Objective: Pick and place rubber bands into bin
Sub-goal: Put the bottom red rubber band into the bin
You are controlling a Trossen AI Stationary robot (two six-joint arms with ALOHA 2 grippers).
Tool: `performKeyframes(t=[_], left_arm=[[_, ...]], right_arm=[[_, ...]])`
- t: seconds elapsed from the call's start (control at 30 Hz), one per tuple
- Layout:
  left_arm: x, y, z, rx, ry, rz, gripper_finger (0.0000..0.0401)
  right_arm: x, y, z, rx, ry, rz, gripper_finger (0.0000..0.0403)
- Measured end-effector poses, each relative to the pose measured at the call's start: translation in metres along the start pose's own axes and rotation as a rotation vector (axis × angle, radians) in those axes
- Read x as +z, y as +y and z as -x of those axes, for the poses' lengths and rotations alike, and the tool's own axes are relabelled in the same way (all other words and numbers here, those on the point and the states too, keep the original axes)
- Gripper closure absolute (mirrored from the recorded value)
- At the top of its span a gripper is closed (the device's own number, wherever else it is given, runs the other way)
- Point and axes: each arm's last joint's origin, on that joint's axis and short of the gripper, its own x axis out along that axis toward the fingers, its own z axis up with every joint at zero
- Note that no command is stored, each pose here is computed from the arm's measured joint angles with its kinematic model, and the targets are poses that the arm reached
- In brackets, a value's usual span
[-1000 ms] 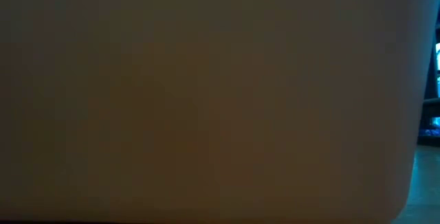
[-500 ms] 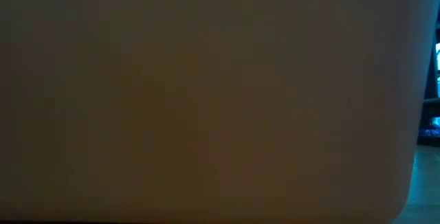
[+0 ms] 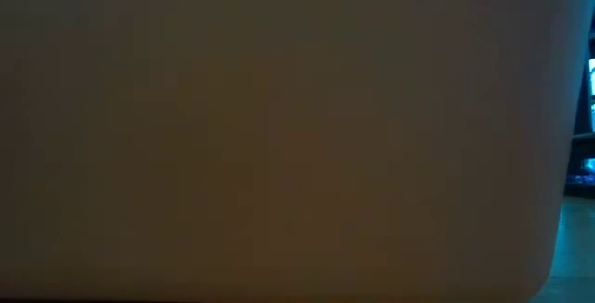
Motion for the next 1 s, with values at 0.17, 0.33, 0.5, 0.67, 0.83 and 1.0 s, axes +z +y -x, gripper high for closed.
performKeyframes(t=[0.17, 0.33, 0.5, 0.67, 0.83, 1.0], left_arm=[[-0.009, -0.004, -0.016, 0.021, 0.105, 0.105, 0.0400], [-0.022, -0.008, -0.039, 0.074, 0.207, 0.203, 0.0400], [-0.034, -0.019, -0.065, 0.061, 0.256, 0.272, 0.0391], [-0.047, -0.031, -0.089, 0.042, 0.249, 0.373, 0.0360], [-0.057, -0.037, -0.112, 0.030, 0.237, 0.439, 0.0313], [-0.065, -0.040, -0.131, 0.038, 0.218, 0.421, 0.0274]], right_arm=[[-0.022, -0.026, 0.004, 0.128, -0.061, -0.056, 0.0392], [-0.033, -0.044, 0.003, 0.175, -0.089, -0.087, 0.0390], [-0.038, -0.051, 0.002, 0.171, -0.086, -0.077, 0.0395], [-0.039, -0.051, 0.002, 0.166, -0.088, -0.023, 0.0396], [-0.039, -0.051, 0.001, 0.165, -0.090, 0.003, 0.0392], [-0.039, -0.051, 0.001, 0.165, -0.090, 0.004, 0.0392]])
